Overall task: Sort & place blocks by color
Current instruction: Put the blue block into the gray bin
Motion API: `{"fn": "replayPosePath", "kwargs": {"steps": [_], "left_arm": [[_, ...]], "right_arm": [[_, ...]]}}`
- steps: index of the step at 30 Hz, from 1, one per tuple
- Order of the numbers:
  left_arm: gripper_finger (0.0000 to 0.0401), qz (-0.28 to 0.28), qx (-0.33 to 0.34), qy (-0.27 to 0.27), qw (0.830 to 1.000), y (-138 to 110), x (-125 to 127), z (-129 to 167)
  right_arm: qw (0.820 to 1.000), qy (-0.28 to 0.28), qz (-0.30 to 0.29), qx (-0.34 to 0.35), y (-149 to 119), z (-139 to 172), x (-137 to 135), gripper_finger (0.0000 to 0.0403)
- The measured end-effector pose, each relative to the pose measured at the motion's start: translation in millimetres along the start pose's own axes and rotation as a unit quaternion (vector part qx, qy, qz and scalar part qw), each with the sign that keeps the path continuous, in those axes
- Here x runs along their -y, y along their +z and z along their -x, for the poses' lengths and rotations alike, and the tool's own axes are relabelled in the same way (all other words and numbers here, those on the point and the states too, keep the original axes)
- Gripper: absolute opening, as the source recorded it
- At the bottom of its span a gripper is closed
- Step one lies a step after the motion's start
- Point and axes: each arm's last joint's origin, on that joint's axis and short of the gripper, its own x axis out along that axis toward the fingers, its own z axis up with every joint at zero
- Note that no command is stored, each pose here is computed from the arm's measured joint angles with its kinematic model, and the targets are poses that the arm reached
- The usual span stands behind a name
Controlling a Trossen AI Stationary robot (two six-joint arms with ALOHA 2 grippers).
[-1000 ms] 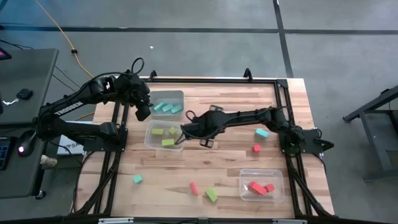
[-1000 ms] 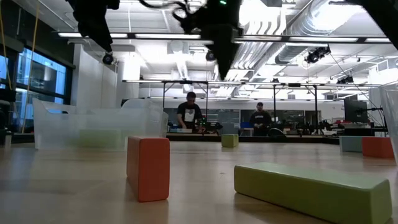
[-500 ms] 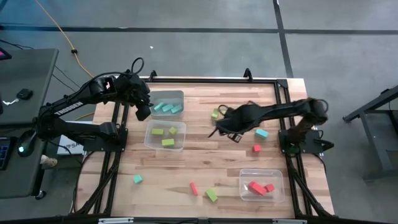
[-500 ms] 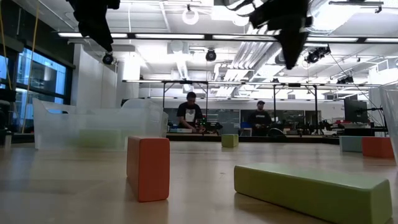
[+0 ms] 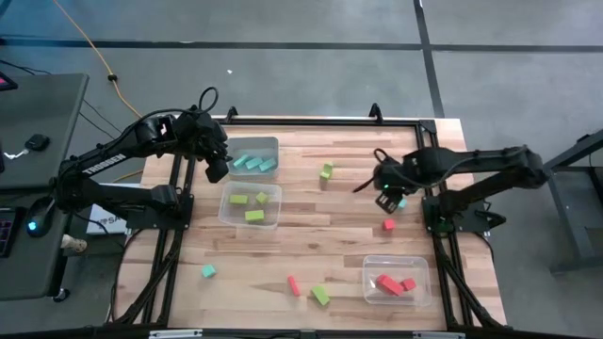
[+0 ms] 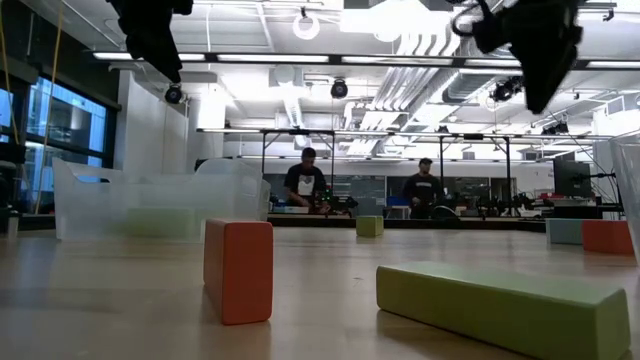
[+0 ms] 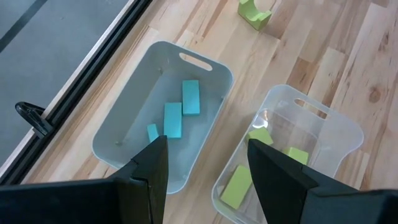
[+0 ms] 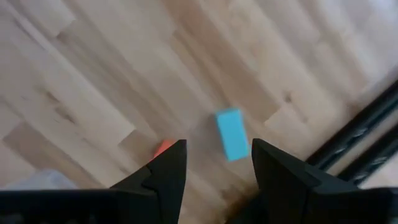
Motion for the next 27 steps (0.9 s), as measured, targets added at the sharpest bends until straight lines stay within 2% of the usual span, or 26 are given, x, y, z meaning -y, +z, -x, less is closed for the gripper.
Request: {"fn": "replayPosePath", "kwargs": {"steps": [4,9,13,20,27], "left_arm": [[0.0170,0.000,0.000,0.000,1.000,0.1,0.0,-0.1],[0.0170,0.003,0.000,0.000,1.000,0.1,0.0,-0.1],[0.0170,0.008,0.000,0.000,1.000,0.1,0.0,0.0],[0.0170,0.018,0.000,0.000,1.000,0.1,0.0,-0.1],[0.0170,0.027,0.000,0.000,1.000,0.1,0.0,-0.1]], "right_arm": [[0.999,0.033,-0.029,-0.005,-13.9,-11.6,17.4,0.0172],[0.997,0.047,-0.066,-0.014,-25.6,-26.2,31.8,0.0176],[0.995,0.049,-0.073,-0.041,-29.5,-38.3,37.3,0.0192],[0.997,0.034,-0.033,-0.058,-24.5,-55.9,39.3,0.0213],[0.991,0.020,0.018,-0.133,-20.1,-84.3,35.9,0.0213]]}}
